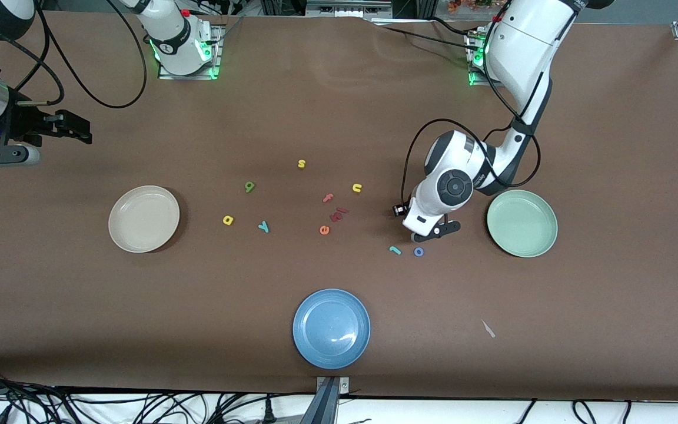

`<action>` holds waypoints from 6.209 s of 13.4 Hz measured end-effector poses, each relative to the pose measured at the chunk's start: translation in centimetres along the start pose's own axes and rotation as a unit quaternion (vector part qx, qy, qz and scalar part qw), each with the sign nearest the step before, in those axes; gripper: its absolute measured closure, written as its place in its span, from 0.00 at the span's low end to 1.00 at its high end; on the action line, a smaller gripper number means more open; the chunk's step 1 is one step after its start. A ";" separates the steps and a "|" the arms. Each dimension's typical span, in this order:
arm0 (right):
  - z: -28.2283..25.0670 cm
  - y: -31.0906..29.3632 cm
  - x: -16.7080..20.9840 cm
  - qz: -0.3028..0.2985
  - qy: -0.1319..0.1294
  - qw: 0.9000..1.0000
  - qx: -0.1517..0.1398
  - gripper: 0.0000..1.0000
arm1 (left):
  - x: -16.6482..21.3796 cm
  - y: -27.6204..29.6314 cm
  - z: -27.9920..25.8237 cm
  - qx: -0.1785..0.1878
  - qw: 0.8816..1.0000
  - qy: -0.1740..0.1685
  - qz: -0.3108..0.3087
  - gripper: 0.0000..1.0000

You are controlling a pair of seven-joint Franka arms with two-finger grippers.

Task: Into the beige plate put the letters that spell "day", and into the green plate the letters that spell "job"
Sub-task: 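Lower the left gripper and close it on the pink letter p, then drop the pink letter in the green plate while the right gripper reaches letters, then grasp the blue letter o with the left gripper while the right grasps yellow D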

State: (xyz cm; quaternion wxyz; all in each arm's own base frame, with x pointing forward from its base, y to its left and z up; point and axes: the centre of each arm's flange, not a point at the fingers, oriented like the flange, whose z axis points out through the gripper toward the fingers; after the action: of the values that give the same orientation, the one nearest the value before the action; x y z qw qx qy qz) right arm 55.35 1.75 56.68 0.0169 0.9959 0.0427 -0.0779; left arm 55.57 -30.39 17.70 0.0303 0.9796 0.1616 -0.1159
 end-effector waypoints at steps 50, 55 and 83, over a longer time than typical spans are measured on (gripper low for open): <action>4.0 -8.1 2.3 -0.069 -0.037 0.997 -0.005 0.00 | 2.6 -1.0 -7.5 -0.017 1.000 0.019 -0.011 0.71; 9.6 -14.8 5.8 -0.021 -0.032 0.999 -0.009 0.00 | 7.4 -13.3 -15.5 0.025 0.998 -0.032 0.056 0.71; 35.5 -18.8 9.7 0.086 0.043 0.995 0.013 0.00 | 10.4 -9.9 -12.8 -0.017 0.995 -0.031 -0.098 0.02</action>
State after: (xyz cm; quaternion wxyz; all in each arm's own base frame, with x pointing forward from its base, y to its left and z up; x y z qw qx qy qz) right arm 57.78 19.85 19.59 0.0085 0.9984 -0.0439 -0.0335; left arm 64.74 -16.58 27.46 0.0403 0.9544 0.2576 -0.1455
